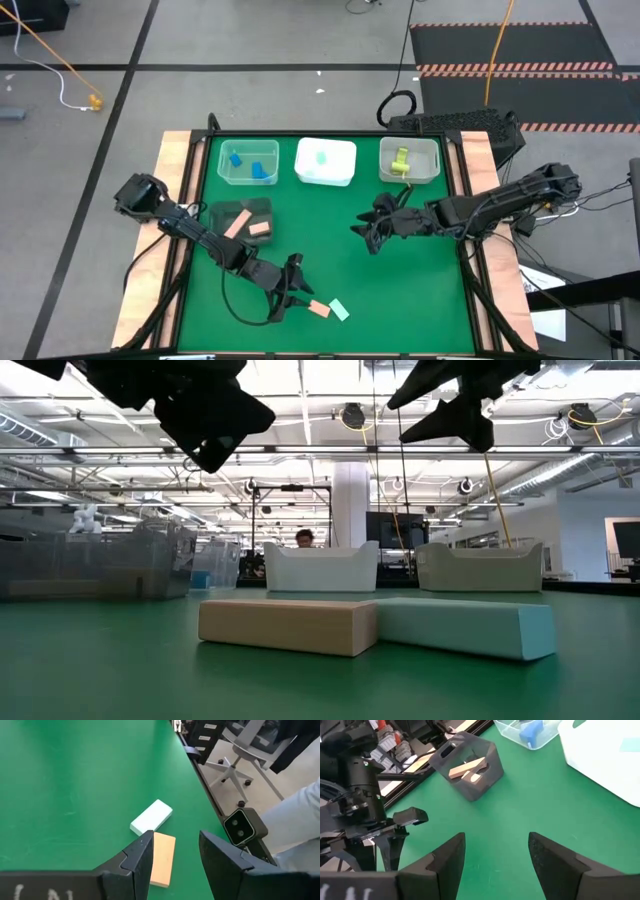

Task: Sort & place blocks by color
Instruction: Put the light brown block into the black bin

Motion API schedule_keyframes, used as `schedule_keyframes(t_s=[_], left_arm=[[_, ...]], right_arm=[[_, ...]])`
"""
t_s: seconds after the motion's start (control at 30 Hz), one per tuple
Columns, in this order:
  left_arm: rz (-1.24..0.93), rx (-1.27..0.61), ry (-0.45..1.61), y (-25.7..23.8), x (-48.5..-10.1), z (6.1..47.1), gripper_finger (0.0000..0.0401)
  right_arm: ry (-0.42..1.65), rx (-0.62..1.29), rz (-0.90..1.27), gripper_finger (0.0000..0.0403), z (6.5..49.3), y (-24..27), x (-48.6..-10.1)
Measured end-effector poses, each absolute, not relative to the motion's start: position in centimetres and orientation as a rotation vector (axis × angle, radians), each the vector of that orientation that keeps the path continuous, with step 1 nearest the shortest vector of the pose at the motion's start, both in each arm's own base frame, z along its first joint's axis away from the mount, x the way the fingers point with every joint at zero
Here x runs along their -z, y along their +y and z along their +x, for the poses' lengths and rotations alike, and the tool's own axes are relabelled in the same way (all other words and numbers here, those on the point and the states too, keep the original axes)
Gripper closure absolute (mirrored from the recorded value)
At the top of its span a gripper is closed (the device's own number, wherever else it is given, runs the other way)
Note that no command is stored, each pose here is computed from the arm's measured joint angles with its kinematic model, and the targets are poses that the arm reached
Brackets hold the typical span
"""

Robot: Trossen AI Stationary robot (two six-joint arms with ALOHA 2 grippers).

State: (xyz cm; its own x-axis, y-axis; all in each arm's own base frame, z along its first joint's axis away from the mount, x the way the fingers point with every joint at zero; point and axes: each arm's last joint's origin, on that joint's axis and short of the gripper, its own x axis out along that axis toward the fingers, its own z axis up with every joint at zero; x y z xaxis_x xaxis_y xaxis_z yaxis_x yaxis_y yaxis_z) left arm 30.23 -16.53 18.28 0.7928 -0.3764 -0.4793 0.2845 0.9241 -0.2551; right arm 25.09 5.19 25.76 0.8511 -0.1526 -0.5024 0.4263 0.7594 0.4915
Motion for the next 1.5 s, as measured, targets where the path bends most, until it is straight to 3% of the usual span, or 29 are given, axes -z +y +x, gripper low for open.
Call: schedule_keyframes(t_s=[0.4,0.6,0.77,0.9,1.03,1.5], left_arm=[[-0.156,0.237,0.612,-16.8,-16.9,29.9,0.0244],[-0.313,0.183,0.624,-17.3,-14.7,30.8,0.0238],[-0.383,0.21,0.556,-18.2,-14.2,31.2,0.0185],[-0.271,0.27,0.541,-19.1,-14.1,30.8,0.0136],[-0.159,0.303,0.55,-19.5,-13.9,30.4,0.0113],[-0.021,0.318,0.575,-19.0,-13.5,30.4,0.0135]], right_arm=[[0.456,0.327,0.636,0.0195,25.1,5.2,-25.8],[0.457,0.327,0.636,0.0195,25.1,5.2,-25.8],[0.455,0.326,0.637,0.0195,25.1,5.2,-25.8],[0.455,0.327,0.636,0.0195,25.1,5.2,-25.8],[0.455,0.326,0.637,0.0195,25.1,5.2,-25.8],[0.455,0.327,0.636,0.0195,25.1,5.2,-25.8]])
